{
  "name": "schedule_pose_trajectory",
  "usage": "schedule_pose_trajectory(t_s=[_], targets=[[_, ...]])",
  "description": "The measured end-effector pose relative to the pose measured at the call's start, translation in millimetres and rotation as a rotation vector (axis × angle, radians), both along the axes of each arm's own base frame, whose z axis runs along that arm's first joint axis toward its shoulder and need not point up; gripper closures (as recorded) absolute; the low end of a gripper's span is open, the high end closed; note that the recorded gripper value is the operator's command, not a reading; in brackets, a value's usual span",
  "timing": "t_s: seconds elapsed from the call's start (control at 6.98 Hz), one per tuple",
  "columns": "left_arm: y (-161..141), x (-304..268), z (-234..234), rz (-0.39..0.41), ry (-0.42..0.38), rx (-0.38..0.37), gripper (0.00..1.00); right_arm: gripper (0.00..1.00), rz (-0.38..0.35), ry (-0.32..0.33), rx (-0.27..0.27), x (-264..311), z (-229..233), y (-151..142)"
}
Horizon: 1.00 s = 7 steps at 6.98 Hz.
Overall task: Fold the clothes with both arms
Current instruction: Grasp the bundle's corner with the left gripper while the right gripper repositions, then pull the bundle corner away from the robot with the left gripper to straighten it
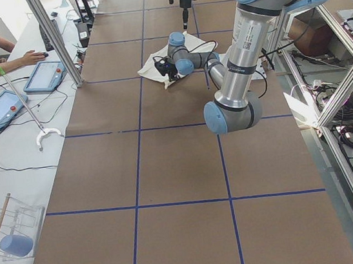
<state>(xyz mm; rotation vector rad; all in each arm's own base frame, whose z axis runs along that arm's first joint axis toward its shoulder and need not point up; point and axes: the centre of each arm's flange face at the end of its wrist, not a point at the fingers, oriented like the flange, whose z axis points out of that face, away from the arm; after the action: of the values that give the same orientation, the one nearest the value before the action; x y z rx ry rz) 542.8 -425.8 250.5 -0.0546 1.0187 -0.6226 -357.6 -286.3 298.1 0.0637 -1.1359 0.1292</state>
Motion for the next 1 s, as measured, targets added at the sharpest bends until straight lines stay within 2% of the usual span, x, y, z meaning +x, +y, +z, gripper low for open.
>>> schedule_pose_trajectory(t_s=[0.43,0.57,0.72,0.86,1.0], targets=[[-133,-6,17,-0.068,-0.105,0.085,1.0,0.0,0.013,0.004,0.004,-1,1,-2],[-178,-2,19,-0.078,-0.117,0.132,1.0,0.0,0.023,0.005,0.009,-2,1,-4],[-211,4,11,-0.084,-0.111,0.187,1.0,0.0,0.03,0.008,0.011,-3,1,-6],[-231,13,-7,-0.093,-0.094,0.235,1.0,0.0,0.035,0.011,0.011,-3,3,-8],[-240,20,-22,-0.097,-0.082,0.261,0.01,0.0,0.039,0.014,0.012,-4,4,-9]])
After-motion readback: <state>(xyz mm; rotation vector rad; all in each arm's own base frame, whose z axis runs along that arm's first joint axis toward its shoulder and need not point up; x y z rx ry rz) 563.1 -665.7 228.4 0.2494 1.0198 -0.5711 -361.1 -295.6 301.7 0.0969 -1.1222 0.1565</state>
